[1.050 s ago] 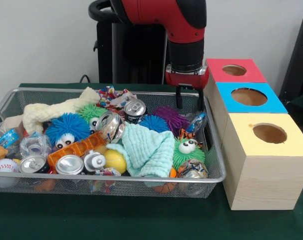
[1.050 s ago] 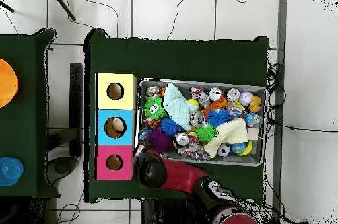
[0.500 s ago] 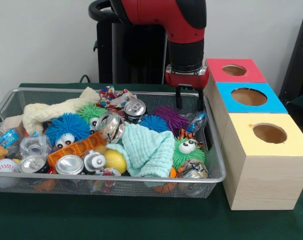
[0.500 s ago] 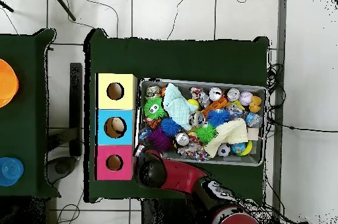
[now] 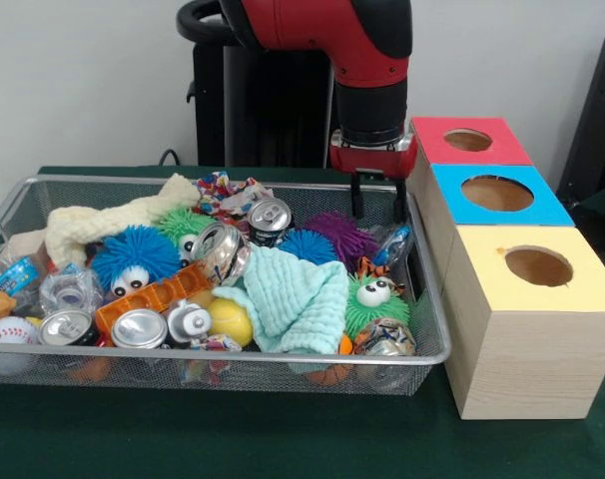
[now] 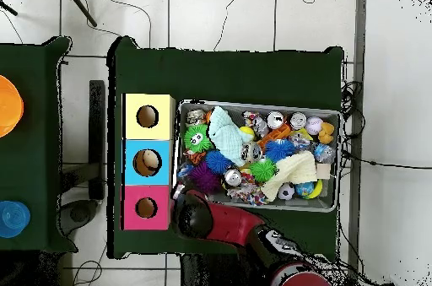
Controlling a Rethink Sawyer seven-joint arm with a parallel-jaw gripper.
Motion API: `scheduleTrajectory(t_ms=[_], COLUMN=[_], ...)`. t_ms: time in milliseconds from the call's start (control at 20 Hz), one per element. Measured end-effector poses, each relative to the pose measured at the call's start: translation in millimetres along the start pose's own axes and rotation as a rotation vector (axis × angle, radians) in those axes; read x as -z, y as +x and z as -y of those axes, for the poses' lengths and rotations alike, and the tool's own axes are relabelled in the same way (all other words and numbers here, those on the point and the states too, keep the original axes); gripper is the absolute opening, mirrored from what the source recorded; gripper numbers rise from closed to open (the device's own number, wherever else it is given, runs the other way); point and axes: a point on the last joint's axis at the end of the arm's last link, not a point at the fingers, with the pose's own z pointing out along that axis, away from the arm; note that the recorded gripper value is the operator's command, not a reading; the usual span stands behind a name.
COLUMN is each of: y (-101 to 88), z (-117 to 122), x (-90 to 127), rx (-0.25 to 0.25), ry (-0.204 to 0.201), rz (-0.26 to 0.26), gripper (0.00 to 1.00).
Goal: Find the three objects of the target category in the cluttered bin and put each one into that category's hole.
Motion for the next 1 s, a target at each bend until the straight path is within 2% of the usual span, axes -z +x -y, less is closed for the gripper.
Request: scheduleTrajectory(t_ms=[200, 550, 1000], y=[-7.7, -23.2, -38.1], z=[-2.0, -3.8, -6.8], x=[-2.7, -6.6, -5.9], rx=[0.007, 0.006, 0.006], ry=[0.011, 0.023, 0.023], rz=[-0.024, -0.097, -0.103], gripper=[1.0, 1.0, 1.0])
